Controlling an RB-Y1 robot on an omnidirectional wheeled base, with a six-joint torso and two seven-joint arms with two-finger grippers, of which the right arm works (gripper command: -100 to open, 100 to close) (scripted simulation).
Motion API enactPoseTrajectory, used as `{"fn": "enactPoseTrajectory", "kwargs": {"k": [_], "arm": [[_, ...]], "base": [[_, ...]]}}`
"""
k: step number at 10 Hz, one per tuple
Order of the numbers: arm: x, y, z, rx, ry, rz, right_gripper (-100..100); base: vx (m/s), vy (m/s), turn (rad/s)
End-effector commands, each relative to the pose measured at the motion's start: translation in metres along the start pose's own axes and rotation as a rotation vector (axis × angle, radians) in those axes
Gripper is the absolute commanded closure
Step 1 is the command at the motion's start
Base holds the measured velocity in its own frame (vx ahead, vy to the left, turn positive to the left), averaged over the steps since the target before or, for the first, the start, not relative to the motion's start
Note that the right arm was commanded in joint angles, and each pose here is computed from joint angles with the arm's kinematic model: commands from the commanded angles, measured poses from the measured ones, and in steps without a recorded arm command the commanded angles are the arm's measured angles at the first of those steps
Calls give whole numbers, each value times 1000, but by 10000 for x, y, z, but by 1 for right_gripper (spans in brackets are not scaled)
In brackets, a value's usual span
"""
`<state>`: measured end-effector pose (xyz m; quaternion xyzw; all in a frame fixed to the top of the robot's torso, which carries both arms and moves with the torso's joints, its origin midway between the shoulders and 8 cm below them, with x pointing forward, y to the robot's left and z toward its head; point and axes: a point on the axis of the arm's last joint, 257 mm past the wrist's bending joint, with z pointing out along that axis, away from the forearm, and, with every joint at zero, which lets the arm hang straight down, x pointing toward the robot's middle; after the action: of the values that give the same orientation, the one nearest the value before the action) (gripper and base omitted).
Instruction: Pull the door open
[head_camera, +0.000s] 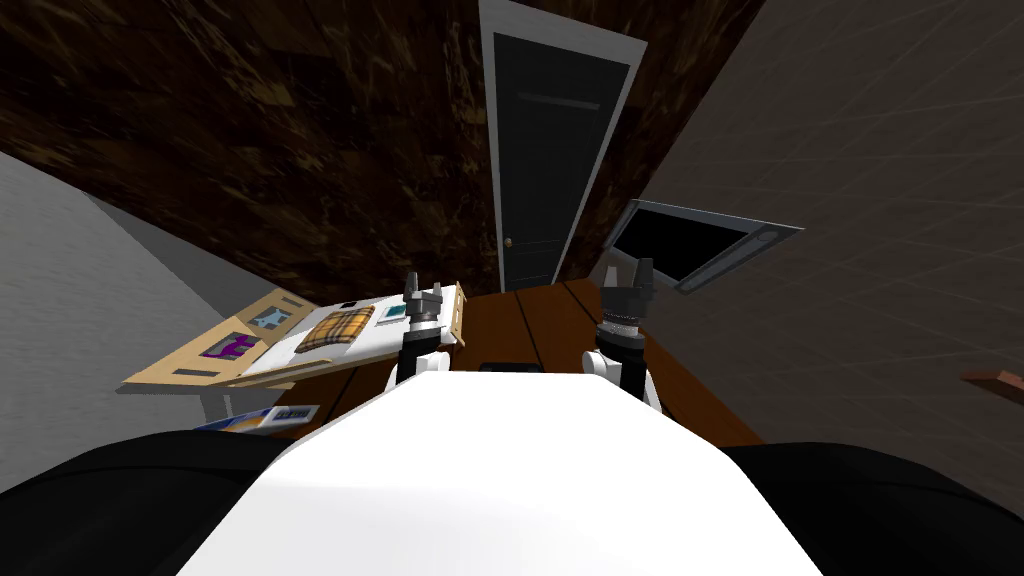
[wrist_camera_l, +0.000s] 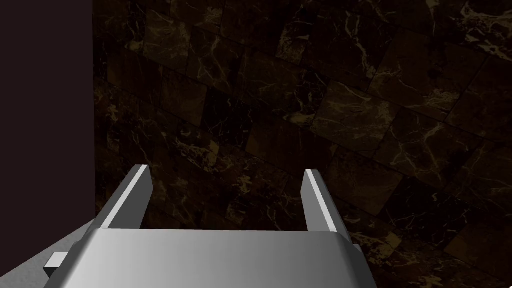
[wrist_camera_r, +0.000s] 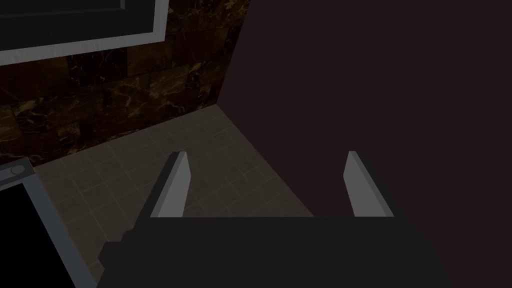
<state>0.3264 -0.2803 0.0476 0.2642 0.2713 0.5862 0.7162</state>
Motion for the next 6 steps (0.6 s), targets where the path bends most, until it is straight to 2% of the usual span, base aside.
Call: {"fn": "enactPoseTrajectory", "kwargs": {"k": [1,6], "arm": [[32,-69,-18,9,13,-24,-100],[141,-306,-90,38,56,-107,-100]], "base": [[99,15,63],[184,28,57]]}}
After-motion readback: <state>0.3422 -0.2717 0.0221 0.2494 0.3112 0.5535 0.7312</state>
